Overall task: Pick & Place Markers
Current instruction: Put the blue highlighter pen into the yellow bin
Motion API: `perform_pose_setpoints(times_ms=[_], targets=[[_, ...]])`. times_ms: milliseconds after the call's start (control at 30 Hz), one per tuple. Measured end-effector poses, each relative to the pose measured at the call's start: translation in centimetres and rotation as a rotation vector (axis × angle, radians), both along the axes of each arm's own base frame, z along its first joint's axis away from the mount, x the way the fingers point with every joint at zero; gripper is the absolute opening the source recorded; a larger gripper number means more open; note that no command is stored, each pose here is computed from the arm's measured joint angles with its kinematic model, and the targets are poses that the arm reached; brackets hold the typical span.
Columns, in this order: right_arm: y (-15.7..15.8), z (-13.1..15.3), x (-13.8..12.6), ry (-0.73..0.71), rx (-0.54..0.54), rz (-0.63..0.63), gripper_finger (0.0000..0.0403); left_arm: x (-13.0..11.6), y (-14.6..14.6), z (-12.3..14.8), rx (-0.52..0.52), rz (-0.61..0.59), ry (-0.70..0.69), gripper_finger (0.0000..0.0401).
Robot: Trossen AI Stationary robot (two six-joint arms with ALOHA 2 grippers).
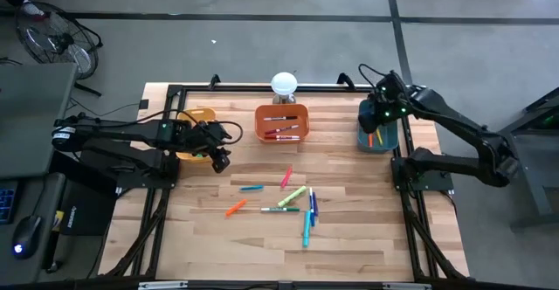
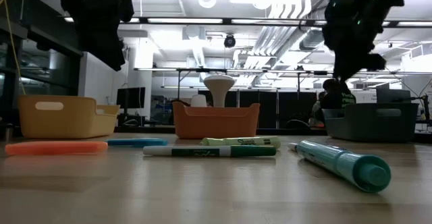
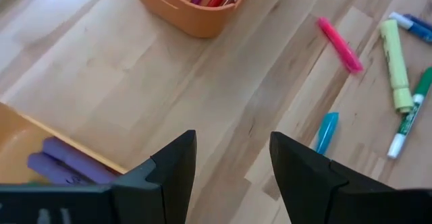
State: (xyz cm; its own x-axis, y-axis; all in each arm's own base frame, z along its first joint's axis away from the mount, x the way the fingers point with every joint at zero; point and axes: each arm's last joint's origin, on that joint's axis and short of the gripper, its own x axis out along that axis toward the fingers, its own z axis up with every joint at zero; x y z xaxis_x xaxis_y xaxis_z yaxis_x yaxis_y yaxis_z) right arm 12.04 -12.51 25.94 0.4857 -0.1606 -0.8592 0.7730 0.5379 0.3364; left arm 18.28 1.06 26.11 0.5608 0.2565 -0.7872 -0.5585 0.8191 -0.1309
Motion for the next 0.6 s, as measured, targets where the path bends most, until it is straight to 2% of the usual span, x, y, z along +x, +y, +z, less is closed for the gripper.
perform_pose_setpoints(times_ms=[333, 600], targets=[[4.0, 2.3, 3.4, -0.315, -0.216, 0.64, 0.011, 0.1, -0.2, 0.1, -0.093, 0.04, -0.037, 0.0186], [8.8, 3.6, 7.0, -0.536, -0.488, 1.14, 0.011, 0.2, -0.2, 0.1, -0.131, 0.049, -0.054, 0.0186]])
